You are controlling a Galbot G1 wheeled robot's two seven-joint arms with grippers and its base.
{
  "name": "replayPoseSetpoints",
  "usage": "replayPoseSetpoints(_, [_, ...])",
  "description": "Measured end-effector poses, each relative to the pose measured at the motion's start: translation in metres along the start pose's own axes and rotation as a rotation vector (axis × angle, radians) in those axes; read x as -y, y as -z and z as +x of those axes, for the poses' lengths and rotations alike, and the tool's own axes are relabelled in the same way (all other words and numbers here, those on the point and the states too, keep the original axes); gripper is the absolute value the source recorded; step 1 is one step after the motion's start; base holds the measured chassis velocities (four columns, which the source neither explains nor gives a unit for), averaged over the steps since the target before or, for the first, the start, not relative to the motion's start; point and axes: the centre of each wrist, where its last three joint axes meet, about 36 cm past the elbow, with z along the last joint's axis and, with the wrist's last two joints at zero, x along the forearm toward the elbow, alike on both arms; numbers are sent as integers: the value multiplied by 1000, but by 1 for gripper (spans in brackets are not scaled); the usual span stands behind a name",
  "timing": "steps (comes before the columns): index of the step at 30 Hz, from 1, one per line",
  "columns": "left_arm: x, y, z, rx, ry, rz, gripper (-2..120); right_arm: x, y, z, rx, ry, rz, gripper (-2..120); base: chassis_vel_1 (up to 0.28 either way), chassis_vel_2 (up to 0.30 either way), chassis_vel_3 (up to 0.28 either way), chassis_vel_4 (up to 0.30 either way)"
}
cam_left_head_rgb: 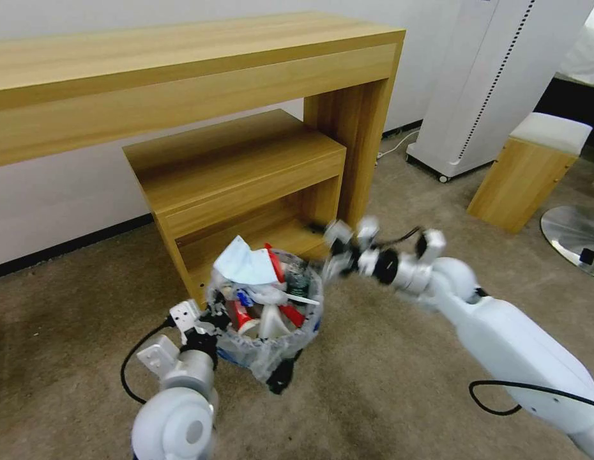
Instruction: Pick up the trash bin and place the garbage on the floor into it.
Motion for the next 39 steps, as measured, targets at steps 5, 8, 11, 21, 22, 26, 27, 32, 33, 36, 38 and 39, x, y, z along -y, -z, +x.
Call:
replayPoseSetpoints(5, [-20,8,-5,7,57,11,3,-9,18,51,92,-474,110,100,0,0,0,0])
replayPoseSetpoints(8, [-26,8,-4,7,75,8,3,-17,26,71,86,-558,198,100,0,0,0,0])
replayPoseSetpoints(11, [-35,0,-9,11,100,-14,3,-26,31,91,65,-611,295,100,0,0,0,0])
replayPoseSetpoints(21, [-77,-31,-36,16,174,-26,3,-50,30,135,74,-714,356,100,0,0,0,0])
replayPoseSetpoints(22, [-84,-37,-42,20,181,-24,3,-51,31,138,79,-722,360,100,0,0,0,0])
replayPoseSetpoints(26, [-96,-50,-48,17,185,-11,3,-54,29,141,80,-724,356,100,0,0,0,0])
replayPoseSetpoints(27, [-96,-50,-48,17,185,-11,3,-54,29,141,80,-724,356,100,0,0,0,0])
replayPoseSetpoints(32, [-97,-58,-47,15,166,-5,3,-57,27,137,81,-711,348,100,0,0,0,0])
replayPoseSetpoints(33, [-96,-58,-46,15,165,-6,3,-57,27,136,81,-709,346,100,0,0,0,0])
replayPoseSetpoints(36, [-95,-57,-45,17,162,-8,3,-57,26,133,81,-702,342,100,0,0,0,0])
replayPoseSetpoints(38, [-94,-55,-44,22,159,-9,3,-57,25,131,79,-697,337,100,0,0,0,0])
replayPoseSetpoints(39, [-93,-54,-43,23,157,-10,3,-57,23,130,76,-696,333,100,0,0,0,0])
